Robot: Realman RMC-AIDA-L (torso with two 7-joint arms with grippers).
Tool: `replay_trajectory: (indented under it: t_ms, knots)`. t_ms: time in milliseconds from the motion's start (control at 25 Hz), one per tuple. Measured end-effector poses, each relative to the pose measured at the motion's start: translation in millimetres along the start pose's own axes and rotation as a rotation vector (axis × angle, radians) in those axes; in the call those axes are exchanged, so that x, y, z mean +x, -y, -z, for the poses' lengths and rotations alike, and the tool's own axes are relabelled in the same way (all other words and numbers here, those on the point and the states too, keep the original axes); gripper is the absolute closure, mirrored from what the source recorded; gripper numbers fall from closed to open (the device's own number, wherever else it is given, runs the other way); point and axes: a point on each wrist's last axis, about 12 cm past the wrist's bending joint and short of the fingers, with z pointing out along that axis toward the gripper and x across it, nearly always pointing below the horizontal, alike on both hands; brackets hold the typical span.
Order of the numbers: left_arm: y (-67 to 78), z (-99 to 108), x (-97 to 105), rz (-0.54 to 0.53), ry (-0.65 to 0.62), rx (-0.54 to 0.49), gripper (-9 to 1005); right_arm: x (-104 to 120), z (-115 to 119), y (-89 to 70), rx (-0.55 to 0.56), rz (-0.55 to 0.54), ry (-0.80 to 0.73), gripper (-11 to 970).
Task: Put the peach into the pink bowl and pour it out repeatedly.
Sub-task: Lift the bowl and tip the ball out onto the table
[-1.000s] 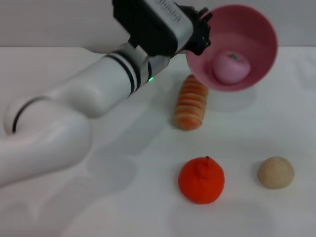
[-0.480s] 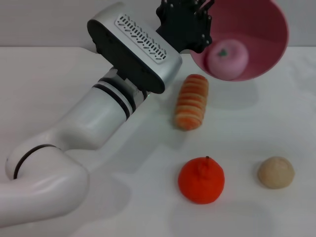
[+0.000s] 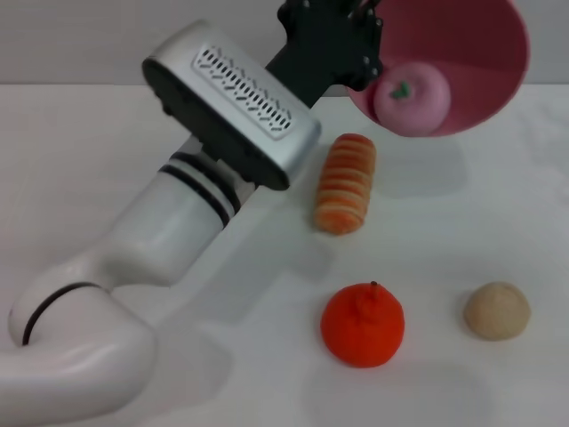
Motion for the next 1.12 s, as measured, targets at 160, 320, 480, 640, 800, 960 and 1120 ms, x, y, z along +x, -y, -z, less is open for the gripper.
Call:
replay_trajectory:
  t_ms: [160, 320, 480, 640, 800, 960, 1120]
  knots:
    - [-0.3, 6.2, -1.3, -0.003, 0.035, -0.031, 952, 0.1, 0.3, -0.1, 0.0, -0.001, 0.0, 565]
    - [0.0, 8.3, -1.8, -0.005, 0.046, -0.04, 952, 0.1, 0.2, -0.2, -0.001, -0.001, 0.001, 565]
    - [-0.1, 8.4, -1.6, -0.005, 0.045, -0.039, 952, -0.2, -0.4, -0.8, -0.005, -0.002, 0.003, 566]
    - [-0.7, 11.0, -2.6, -0.005, 0.063, -0.057, 952, -0.7, -0.4, -1.5, -0.011, -0.002, 0.007, 566]
    - [-0.9, 16.4, -3.9, -0.005, 0.097, -0.081, 951, 0.2, 0.3, -1.6, -0.011, -0.006, 0.005, 566]
    - [-1.2, 16.4, -4.6, -0.01, 0.102, -0.085, 952, 1.3, 0.6, -1.8, -0.01, -0.009, 0.003, 565]
    - [-1.3, 16.8, -5.6, -0.011, 0.11, -0.09, 952, 1.5, 0.4, -2.2, -0.012, -0.01, 0.002, 565]
